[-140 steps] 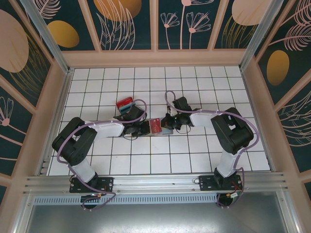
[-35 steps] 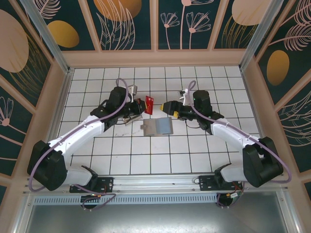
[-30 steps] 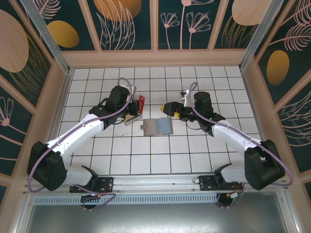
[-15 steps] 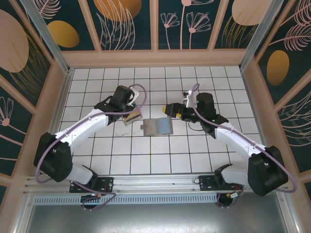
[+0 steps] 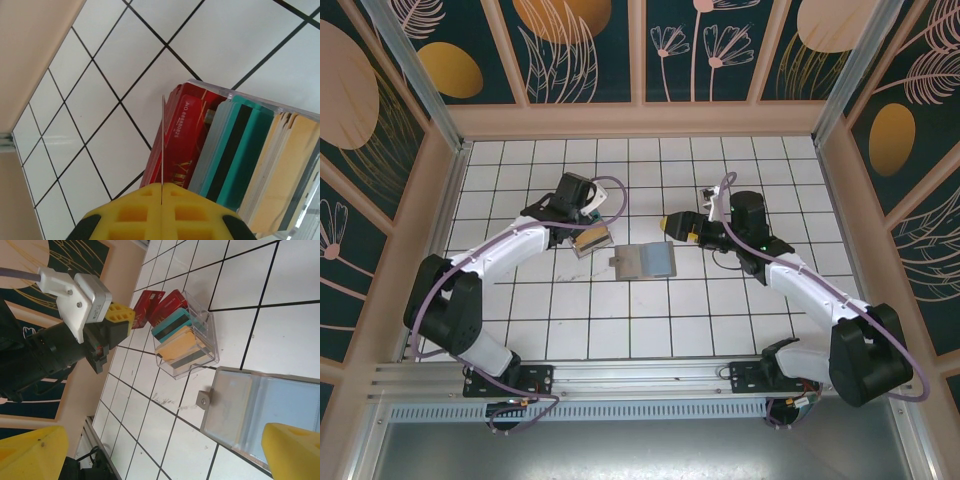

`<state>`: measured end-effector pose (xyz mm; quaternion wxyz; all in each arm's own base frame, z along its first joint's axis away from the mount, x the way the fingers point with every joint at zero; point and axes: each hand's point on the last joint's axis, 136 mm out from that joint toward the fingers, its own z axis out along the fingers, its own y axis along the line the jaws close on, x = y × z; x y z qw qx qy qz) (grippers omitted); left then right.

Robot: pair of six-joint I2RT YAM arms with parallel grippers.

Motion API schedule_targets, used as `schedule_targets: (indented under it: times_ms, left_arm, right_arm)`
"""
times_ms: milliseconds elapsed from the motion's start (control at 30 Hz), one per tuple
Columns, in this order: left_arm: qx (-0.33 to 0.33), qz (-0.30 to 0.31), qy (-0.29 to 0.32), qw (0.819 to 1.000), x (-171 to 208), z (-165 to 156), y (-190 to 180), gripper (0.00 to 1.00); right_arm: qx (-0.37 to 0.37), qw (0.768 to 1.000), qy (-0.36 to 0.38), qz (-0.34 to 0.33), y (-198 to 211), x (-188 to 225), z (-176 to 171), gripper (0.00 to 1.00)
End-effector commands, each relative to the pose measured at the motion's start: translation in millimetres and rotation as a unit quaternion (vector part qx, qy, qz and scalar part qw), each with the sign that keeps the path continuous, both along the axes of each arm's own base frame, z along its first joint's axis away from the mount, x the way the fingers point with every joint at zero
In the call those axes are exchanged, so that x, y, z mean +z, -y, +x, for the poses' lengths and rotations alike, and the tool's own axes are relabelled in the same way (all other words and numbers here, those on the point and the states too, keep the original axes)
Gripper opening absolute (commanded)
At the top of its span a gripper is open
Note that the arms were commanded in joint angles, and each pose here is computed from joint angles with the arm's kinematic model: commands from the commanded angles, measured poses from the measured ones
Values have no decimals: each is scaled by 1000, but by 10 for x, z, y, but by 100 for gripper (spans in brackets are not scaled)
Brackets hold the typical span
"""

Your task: Take the credit cards out of the card holder

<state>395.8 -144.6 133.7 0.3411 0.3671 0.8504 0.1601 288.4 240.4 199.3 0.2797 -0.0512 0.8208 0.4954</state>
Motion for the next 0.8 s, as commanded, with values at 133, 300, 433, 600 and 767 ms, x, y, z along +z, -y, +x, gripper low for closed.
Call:
schedule_targets:
  times_ms: [133,300,433,600,767]
  left_arm:
    - [-20,0,2,1000,-16,64,75,0]
    - [-21,9,-3,1000,-104,50,52,0]
    - [-19,12,-6,1000,-164,64,52,0]
    - [-20,14,-11,1000,-197,75,62,0]
    - [-17,14,-10,1000,-184,73,55,0]
  right_arm:
    - [8,1000,1,-3,13,-53,-5,99]
    - [9,1000,0,-2,9,-58,0,99]
    - [8,1000,-2,-2,16,-72,-8,99]
    - [6,1000,-2,-4,35,-87,-16,99]
    - [3,1000,-4,-4,50,-105,-19,99]
